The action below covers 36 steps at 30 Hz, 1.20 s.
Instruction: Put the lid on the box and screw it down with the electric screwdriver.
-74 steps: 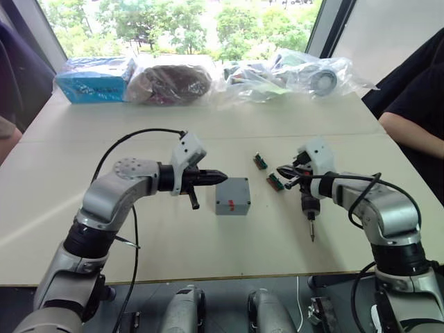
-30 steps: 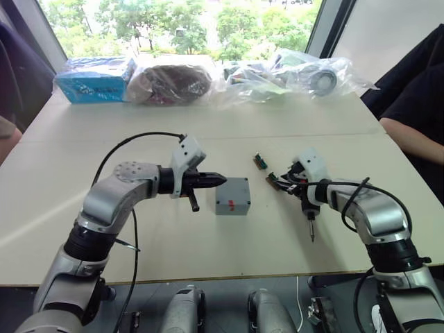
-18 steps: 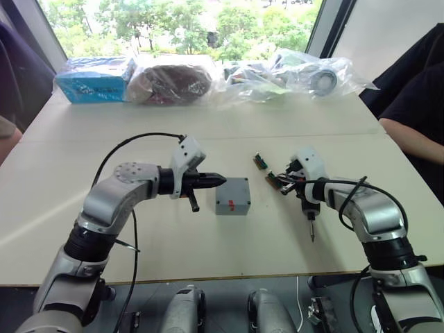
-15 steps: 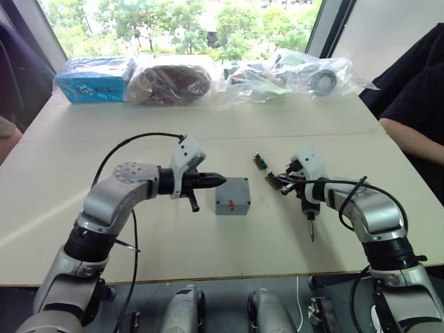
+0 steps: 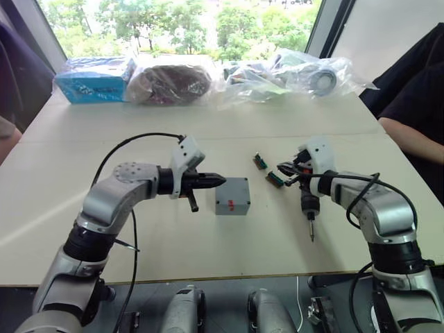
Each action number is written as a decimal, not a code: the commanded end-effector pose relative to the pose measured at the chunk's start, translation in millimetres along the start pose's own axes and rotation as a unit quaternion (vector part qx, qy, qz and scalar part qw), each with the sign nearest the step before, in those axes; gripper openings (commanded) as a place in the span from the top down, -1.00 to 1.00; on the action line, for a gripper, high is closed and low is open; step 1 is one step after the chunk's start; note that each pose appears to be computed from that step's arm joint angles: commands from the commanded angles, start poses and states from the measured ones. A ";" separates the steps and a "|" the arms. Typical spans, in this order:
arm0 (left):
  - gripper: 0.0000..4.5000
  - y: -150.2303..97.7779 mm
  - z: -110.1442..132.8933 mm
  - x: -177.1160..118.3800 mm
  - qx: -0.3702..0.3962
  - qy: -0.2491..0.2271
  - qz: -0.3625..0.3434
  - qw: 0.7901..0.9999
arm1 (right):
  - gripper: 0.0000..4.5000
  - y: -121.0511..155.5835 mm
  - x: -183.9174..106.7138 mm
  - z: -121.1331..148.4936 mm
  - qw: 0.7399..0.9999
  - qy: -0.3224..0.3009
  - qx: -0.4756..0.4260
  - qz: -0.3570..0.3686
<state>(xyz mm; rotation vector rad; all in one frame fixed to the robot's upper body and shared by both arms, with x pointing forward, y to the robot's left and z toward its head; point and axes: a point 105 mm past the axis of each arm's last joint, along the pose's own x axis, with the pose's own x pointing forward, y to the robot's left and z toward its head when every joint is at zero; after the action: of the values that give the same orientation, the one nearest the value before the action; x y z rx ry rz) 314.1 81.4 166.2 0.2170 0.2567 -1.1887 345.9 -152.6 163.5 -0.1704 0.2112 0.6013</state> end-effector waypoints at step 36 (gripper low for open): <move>1.00 -1.6 0.1 -28.4 0.008 0.018 0.010 1.000 | 0.99 58.7 12.6 -6.6 0.992 -0.060 -0.041 0.102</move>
<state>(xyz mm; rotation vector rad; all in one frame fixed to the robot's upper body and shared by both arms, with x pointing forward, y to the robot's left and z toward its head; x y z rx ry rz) 303.7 110.6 160.0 0.2285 0.3397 -1.1533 320.8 -99.7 141.6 -0.1834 0.1206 0.8199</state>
